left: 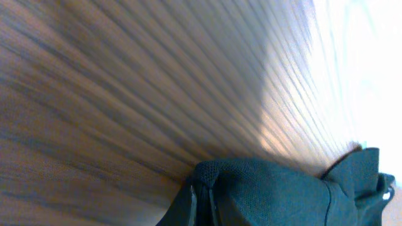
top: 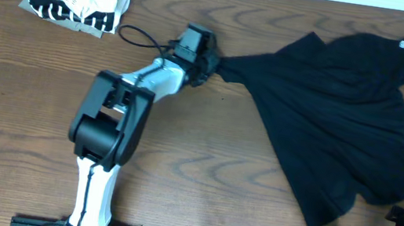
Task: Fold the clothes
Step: 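Drag the shirt leftward with the left gripper to spread it, then reach the right gripper to the shirt's lower right corner and grasp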
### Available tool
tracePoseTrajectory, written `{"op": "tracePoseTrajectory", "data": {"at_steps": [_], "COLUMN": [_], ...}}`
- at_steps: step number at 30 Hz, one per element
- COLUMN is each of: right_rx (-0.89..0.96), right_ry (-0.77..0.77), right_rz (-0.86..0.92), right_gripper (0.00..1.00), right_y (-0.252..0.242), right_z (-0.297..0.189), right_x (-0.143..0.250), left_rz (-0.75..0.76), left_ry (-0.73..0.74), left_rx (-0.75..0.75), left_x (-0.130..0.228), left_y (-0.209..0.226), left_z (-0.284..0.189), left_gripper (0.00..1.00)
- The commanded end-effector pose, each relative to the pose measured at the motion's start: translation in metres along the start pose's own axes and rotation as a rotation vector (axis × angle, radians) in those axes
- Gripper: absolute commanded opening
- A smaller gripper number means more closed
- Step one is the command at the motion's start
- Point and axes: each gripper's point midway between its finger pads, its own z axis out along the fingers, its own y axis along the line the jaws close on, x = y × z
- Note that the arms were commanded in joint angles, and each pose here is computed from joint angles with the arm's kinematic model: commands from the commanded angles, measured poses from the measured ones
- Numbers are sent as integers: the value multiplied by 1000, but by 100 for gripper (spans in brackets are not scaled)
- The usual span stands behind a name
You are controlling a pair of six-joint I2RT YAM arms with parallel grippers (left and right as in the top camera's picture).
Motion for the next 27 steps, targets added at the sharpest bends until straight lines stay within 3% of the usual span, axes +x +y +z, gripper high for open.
{"op": "tracePoseTrajectory", "data": {"at_steps": [1, 16, 21, 27], "right_rx": [-16, -59, -88, -105], "right_ry": [20, 52, 89, 164], "right_rz": [-38, -252, -357, -455], "right_gripper": [99, 99, 99, 99], "right_y": [6, 43, 54, 61], "right_z": [0, 5, 6, 6], "right_x": [7, 48, 70, 106], "left_rz": [-70, -234, -192, -158], "left_ry": [-4, 10, -66, -38], "left_rx": [-206, -423, -498, -530], "left_x": [-17, -45, -57, -51], "left_y": [80, 138, 144, 147], "left_z": [9, -51, -76, -85], "left_gripper": [6, 6, 6, 6]}}
